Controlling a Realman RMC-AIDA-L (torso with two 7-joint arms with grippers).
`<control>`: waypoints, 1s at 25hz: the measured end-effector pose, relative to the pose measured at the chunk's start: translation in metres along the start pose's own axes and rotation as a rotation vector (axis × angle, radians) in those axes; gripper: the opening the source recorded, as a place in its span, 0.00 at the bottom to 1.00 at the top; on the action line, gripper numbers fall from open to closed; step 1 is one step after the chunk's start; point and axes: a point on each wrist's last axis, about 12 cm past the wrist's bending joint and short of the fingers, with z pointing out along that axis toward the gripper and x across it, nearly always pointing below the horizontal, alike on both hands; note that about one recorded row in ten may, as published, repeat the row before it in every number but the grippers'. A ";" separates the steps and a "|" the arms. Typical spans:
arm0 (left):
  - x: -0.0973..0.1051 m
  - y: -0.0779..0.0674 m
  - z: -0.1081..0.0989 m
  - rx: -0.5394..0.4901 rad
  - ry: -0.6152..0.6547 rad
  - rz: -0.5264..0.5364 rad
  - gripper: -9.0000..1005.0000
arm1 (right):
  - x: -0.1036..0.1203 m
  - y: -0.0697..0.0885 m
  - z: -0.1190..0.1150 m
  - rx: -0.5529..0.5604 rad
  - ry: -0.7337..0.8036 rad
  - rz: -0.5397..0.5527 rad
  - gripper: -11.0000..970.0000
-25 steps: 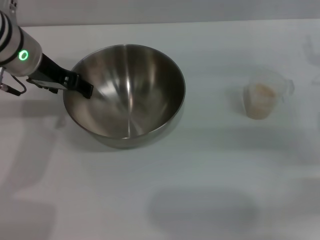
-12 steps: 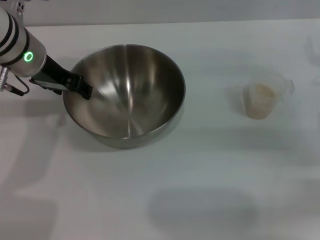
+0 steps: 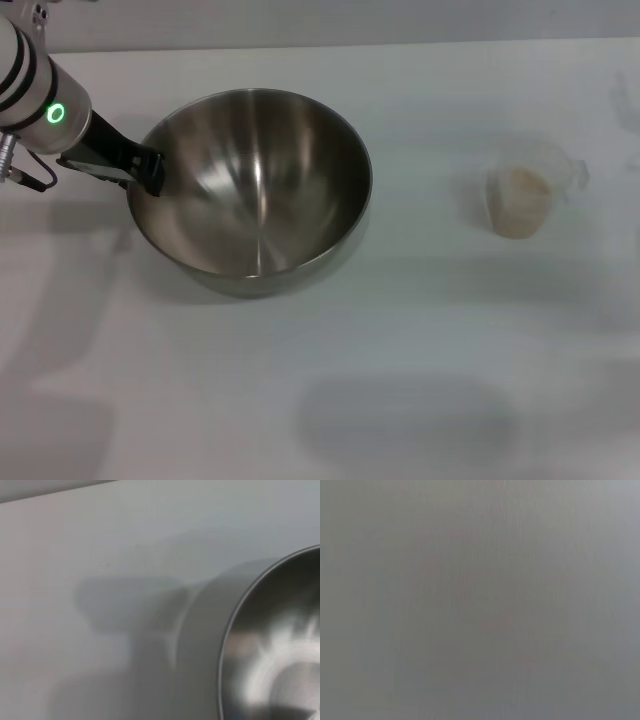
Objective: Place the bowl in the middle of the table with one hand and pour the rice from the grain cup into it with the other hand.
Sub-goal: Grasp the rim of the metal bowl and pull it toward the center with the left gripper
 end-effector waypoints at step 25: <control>-0.011 0.008 -0.003 0.051 -0.006 -0.017 0.06 | -0.001 0.001 0.002 0.000 -0.006 0.002 0.77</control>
